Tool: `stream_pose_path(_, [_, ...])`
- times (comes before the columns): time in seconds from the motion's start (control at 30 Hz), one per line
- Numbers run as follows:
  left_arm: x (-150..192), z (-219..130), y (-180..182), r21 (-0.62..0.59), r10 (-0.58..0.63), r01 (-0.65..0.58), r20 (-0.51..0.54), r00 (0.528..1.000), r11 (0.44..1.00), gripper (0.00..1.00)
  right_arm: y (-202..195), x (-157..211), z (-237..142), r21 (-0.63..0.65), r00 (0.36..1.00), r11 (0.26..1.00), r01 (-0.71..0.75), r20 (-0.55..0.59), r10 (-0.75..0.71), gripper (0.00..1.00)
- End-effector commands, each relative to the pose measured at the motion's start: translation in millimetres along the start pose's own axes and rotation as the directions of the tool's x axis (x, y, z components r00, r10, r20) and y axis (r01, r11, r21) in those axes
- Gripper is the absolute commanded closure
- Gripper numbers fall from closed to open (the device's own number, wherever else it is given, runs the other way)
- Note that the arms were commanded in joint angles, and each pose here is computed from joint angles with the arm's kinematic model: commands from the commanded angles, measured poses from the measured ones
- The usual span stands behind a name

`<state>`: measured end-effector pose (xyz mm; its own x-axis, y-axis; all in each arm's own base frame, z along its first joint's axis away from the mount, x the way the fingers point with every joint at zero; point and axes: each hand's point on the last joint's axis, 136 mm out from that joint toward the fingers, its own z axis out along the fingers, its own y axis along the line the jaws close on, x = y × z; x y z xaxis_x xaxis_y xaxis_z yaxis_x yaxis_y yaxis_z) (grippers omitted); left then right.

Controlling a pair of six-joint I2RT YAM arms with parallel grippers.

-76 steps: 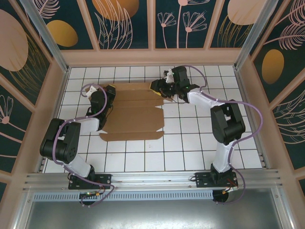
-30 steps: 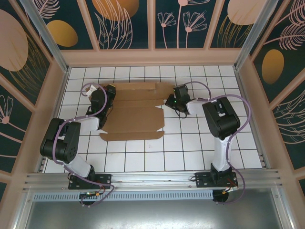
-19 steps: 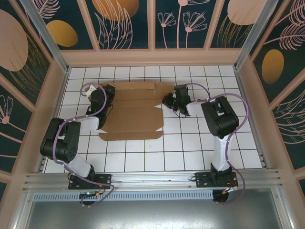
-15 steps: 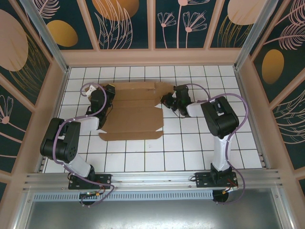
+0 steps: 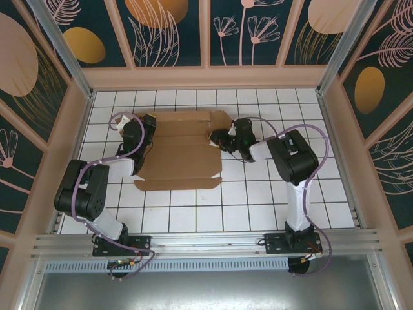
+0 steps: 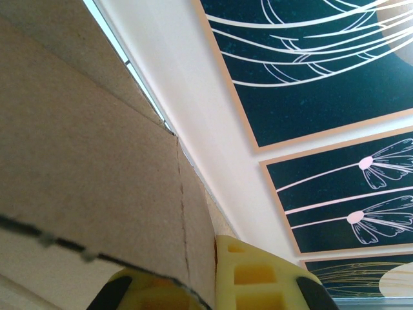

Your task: Fold the paper box

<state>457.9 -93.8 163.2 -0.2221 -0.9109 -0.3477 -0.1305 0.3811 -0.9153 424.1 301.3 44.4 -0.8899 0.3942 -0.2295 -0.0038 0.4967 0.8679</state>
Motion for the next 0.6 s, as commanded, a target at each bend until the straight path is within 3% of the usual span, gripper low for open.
stream_pose_path(0.0, [20.8, -0.3, 43.0, -0.138, 0.008, -0.018, -0.069, 0.998, 0.99, 1.0, -7.9, 11.6, 10.5, 0.018, 0.999, 1.0, -0.003, -0.053, 0.004, 0.7])
stream_pose_path(0.33, [20.6, -0.6, 43.2, -0.141, 0.001, -0.011, -0.067, 0.998, 0.99, 1.0, -33.6, 19.5, 17.8, 0.164, 0.994, 0.986, 0.033, -0.105, -0.016, 0.65])
stream_pose_path(0.57, [17.2, -3.1, 46.6, -0.164, 0.002, -0.011, -0.052, 0.999, 0.986, 1.0, -13.9, 1.8, -10.4, 0.121, 0.996, 0.989, 0.08, -0.039, -0.076, 0.61])
